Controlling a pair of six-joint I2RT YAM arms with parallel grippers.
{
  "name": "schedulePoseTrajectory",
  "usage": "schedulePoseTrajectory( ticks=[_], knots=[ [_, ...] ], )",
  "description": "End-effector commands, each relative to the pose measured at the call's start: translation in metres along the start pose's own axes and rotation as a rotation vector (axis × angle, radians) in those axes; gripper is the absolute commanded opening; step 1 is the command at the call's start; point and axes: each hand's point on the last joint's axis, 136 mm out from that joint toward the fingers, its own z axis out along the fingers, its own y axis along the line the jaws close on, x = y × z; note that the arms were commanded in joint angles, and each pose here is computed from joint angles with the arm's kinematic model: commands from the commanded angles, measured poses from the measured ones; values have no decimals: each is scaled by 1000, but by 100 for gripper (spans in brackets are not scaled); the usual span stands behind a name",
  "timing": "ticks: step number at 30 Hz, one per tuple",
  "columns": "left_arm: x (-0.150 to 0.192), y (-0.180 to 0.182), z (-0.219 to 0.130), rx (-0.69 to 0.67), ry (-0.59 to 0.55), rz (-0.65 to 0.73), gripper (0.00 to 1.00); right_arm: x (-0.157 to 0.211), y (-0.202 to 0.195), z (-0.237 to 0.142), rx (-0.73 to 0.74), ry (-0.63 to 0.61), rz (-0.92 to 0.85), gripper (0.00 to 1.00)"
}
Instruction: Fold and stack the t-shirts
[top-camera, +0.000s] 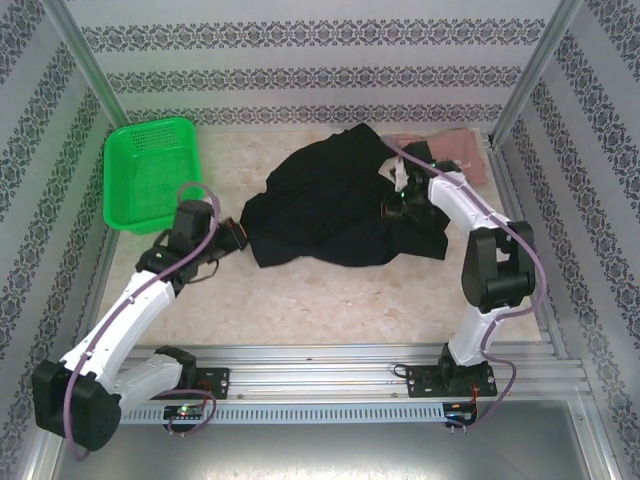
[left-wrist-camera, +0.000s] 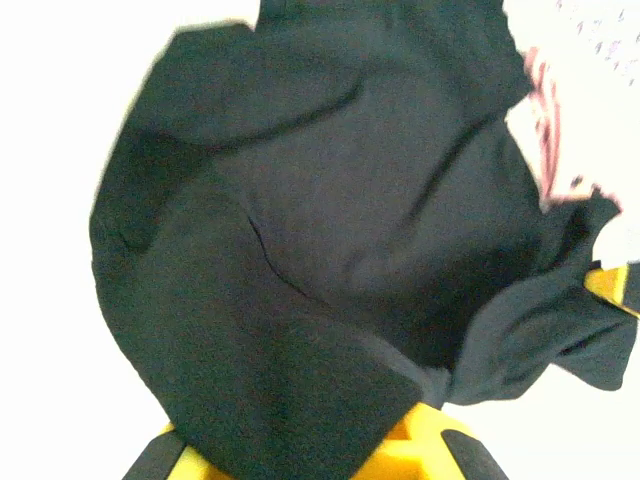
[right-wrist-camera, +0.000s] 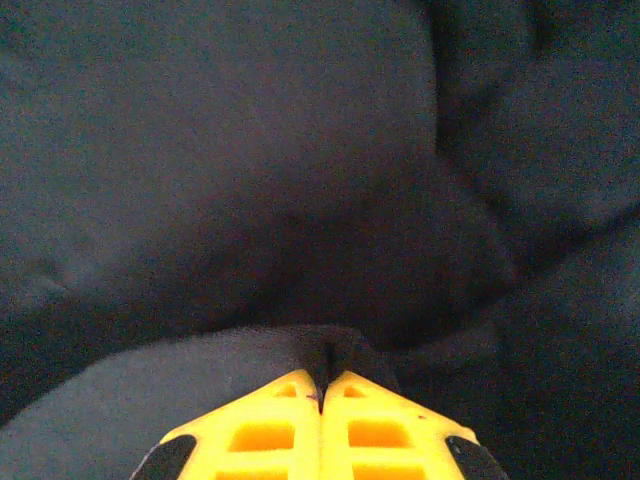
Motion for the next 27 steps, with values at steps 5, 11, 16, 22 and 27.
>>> schedulePoseTrajectory(
  ticks=[5, 11, 16, 22, 27],
  knots=[
    [-98, -41, -35, 92, -144, 95, 0, -82, 57, -116, -111, -422, -142, 0],
    [-104, -32, -51, 77, -170, 80, 0, -32, 80, -124, -152, -508, -212, 1],
    [-33, 25, -32, -2, -63, -98, 0, 73, 76, -57, -158, -348, -148, 7],
    [44, 80, -13, -66, 35, -266, 0, 185, 59, -23, -168, -68, -51, 31],
    [60, 84, -11, -63, 77, -263, 0, 192, 32, -60, -90, -121, 23, 53]
  ],
)
